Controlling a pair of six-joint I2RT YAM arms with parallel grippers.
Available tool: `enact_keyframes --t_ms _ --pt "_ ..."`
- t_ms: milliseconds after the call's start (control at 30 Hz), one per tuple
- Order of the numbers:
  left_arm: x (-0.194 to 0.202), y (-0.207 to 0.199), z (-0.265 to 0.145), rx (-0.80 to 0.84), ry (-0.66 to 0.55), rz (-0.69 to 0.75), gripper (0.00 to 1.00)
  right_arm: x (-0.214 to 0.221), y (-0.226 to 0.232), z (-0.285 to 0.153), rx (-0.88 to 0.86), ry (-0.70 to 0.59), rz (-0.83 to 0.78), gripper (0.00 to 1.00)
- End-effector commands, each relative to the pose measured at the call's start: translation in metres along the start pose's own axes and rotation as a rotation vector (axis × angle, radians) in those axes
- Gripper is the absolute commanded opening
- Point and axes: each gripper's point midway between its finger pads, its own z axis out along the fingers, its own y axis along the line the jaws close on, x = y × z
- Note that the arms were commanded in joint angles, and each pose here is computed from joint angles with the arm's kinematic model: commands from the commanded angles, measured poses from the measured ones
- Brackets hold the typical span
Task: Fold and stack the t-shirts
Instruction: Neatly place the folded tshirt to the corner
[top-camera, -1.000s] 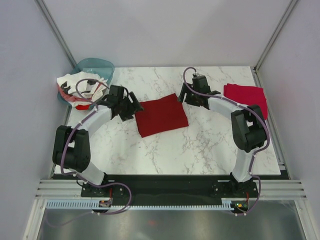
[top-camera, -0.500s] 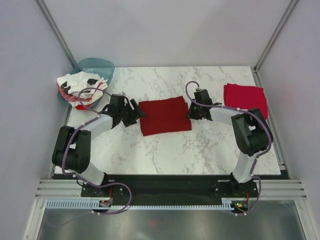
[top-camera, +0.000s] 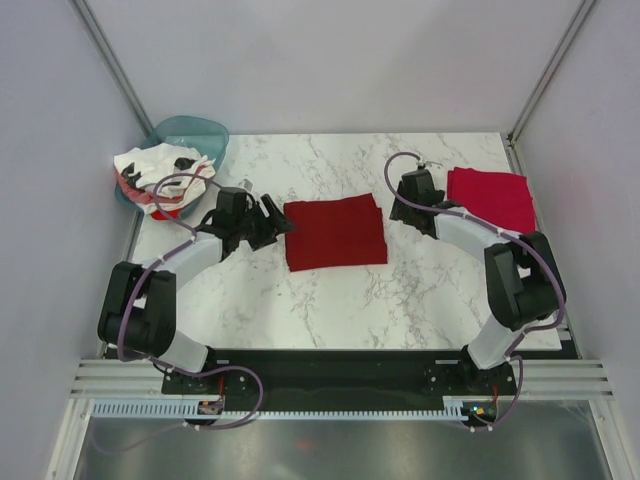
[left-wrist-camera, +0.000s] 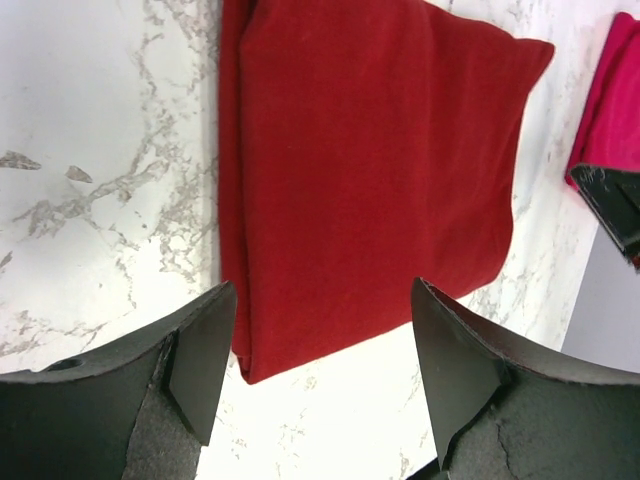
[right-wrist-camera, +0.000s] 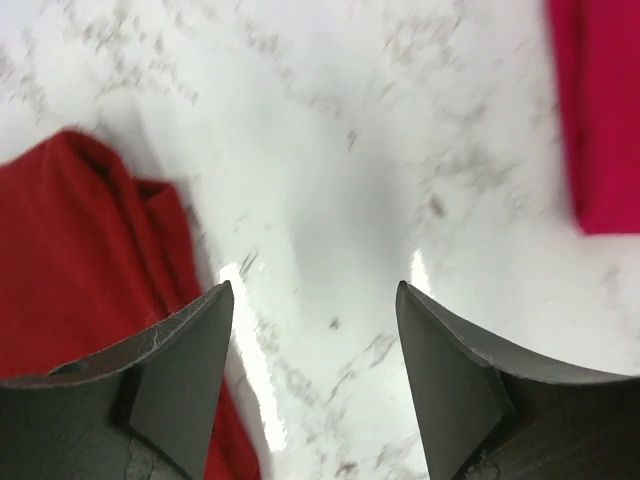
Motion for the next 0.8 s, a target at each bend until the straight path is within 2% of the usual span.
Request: enact_keyframes --t_ms 0,67,100,200,367,533,700,767 --pt "-0.003 -0.022 -0.010 0.089 -0.017 0.023 0.78 -0.056 -0.016 0.008 0.172 -0.136 -0.139 0.74" --pt "-0.002 -0.023 -0.010 0.092 -0.011 0.025 0.78 -0.069 -0.036 0.013 0.304 -0.120 -0.183 0.73" --pt "-0.002 -0.022 -0.010 0.090 -0.014 0.027 0.77 -0.095 -0.032 0.011 0.328 -0.158 -0.186 0.72" --pt "-0.005 -0.024 -0.011 0.090 -0.025 0.031 0.77 -0.106 -0.045 0.026 0.465 -0.138 -0.249 0.71" --pt "-0.004 -0.029 -0.015 0.111 -0.020 0.022 0.77 -0.126 -0.068 0.031 0.634 -0.139 -0.302 0.79" --pt "-0.004 -0.032 -0.016 0.119 -0.020 0.021 0.77 -0.129 -0.090 0.049 0.682 -0.088 -0.330 0.73" --pt "-0.002 -0.029 -0.014 0.111 -0.016 0.023 0.77 -0.118 -0.115 0.066 0.737 -0.028 -0.356 0.73" --pt "-0.002 -0.029 -0.013 0.111 -0.012 0.024 0.77 -0.112 -0.119 0.074 0.708 -0.002 -0.338 0.73"
